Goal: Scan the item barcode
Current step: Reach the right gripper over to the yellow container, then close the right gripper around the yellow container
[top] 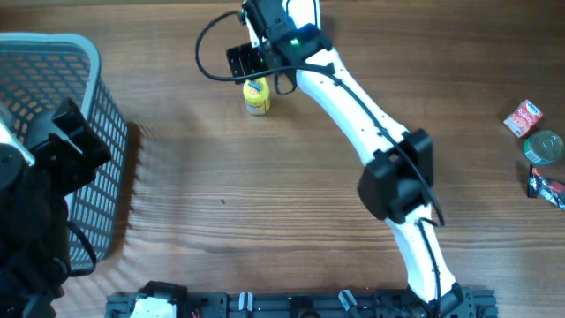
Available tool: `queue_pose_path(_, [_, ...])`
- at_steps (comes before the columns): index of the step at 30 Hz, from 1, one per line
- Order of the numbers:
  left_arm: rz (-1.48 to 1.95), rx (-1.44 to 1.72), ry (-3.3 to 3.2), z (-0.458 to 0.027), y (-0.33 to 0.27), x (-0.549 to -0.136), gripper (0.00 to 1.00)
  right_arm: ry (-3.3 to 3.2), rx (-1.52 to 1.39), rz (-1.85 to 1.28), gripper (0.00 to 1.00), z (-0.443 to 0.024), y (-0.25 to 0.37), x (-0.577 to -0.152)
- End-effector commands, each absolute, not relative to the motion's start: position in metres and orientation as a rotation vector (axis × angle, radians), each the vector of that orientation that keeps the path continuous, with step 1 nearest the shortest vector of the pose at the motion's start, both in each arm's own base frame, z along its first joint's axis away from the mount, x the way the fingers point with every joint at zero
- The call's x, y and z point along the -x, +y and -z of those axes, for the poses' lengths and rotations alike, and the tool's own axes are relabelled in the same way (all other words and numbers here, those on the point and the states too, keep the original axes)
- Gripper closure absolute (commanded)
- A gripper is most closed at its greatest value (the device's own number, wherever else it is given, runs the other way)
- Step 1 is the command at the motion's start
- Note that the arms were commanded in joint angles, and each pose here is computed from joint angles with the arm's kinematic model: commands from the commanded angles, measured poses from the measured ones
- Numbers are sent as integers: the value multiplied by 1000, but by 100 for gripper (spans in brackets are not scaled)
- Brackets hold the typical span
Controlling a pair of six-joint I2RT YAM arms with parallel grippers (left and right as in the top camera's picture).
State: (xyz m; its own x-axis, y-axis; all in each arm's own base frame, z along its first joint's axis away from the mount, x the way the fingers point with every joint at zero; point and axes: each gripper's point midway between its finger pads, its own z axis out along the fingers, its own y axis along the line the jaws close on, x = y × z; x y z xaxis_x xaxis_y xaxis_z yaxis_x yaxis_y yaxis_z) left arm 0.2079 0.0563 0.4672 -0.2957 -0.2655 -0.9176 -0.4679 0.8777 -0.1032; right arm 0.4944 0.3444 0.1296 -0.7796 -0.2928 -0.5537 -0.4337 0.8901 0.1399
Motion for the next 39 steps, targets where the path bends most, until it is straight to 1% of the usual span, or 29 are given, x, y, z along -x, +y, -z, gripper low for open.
queue_pose_path(1, [-243, 580, 1876, -468, 62, -207, 0, 2583, 577, -388, 0, -85, 354, -492])
queue_pose_path(9, [-275, 594, 1872, -468, 67, -204, 0, 2671, 625, -387, 0, -39, 368, -474])
queue_pose_path(15, [-276, 593, 1874, -467, 67, -204, 0, 2739, 629, -355, 0, -7, 363, -467])
queue_pose_path(16, [-276, 593, 1874, -467, 67, -204, 0, 2739, 626, -351, 3, -7, 362, -468])
queue_pose_path(21, [-278, 593, 1876, -467, 67, -204, 0, 2727, 603, -271, 36, -6, 354, -474])
queue_pose_path(24, [-278, 592, 1878, -467, 67, -203, 0, 2732, 596, -232, 48, -5, 348, -475])
queue_pose_path(26, [-279, 592, 1879, -466, 67, -203, 0, 2735, 575, -209, 54, -5, 345, -476])
queue_pose_path(27, [-280, 592, 1881, -466, 67, -203, 0, 2738, 538, -160, 56, -4, 339, -479])
queue_pose_path(30, [-282, 591, 1885, -465, 67, -203, 0, 2759, 522, -44, 58, -4, 321, -477])
queue_pose_path(31, [-281, 591, 1884, -465, 67, -203, 0, 2772, 569, -23, 62, -4, 317, -473])
queue_pose_path(33, [-281, 591, 1885, -465, 67, -203, 0, 2795, 722, 32, 67, -5, 308, -460])
queue_pose_path(35, [-273, 602, 1881, -465, 67, -203, 0, 2859, 842, 96, 68, -5, 293, -440])
queue_pose_path(38, [-271, 605, 1880, -465, 67, -203, 0, 3042, 787, 194, 68, -3, 264, -406])
queue_pose_path(39, [-271, 605, 1880, -465, 67, -203, 0, 3072, 769, 213, 70, -4, 260, -400])
